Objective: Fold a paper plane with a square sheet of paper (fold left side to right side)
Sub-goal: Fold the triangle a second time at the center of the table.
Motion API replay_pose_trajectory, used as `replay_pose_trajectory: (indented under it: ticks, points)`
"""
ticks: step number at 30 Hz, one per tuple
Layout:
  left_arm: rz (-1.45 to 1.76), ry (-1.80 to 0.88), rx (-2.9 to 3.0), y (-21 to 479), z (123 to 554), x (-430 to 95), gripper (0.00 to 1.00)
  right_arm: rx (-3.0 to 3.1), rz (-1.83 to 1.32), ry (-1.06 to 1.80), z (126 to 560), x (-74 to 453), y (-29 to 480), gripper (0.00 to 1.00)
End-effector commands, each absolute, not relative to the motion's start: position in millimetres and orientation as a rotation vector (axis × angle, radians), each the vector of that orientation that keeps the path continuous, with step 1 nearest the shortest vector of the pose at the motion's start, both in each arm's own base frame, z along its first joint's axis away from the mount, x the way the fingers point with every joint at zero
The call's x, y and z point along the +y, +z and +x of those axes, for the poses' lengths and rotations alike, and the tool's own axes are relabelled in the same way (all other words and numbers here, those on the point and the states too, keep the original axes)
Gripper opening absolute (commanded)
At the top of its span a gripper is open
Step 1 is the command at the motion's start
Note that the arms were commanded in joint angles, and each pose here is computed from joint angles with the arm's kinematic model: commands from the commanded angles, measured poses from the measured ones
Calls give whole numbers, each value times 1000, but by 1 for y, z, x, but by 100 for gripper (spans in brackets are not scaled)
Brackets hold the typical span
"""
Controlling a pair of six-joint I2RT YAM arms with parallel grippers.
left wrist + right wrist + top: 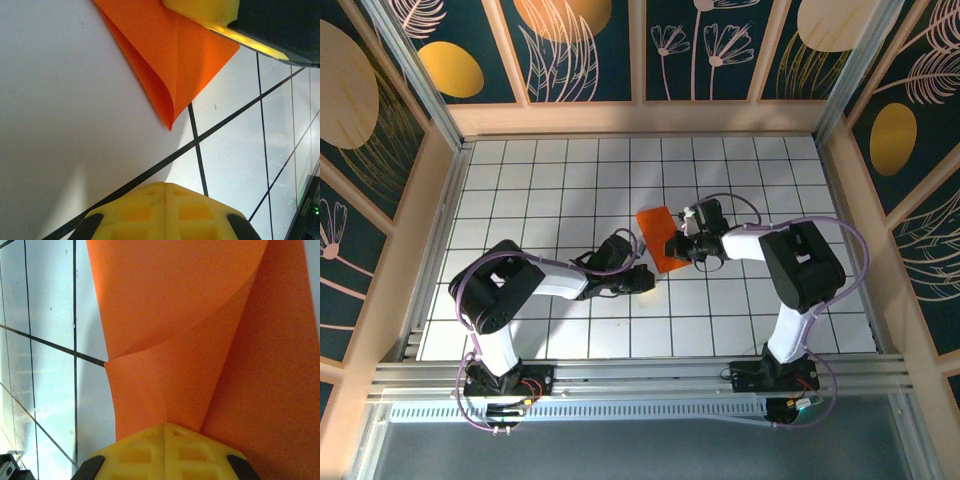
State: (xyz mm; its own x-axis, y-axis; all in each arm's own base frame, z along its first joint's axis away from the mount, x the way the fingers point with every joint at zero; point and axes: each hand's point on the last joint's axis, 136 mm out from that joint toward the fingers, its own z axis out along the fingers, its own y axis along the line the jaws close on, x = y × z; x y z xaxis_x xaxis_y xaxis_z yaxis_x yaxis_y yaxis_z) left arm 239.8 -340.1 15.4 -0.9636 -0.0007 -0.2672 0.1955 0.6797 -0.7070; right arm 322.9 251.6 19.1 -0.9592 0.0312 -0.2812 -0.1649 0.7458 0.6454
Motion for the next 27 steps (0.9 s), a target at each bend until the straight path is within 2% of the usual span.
replay_pose_trajectory:
  ticks: [1,8,19,27]
  points:
    - [112,-1120,2722,4,225,-326,0,2724,-112,1009,316,250,10,0]
    - [71,-1220,2563,53,250,-337,0,2752,-32,1092,291,257,6,0]
    - [-78,-1249,2433,77,274,-324,0,2753,104,1101,279,265,9,0]
    - [-130,-1249,2430,79,270,-313,0,2739,144,1122,275,277,10,0]
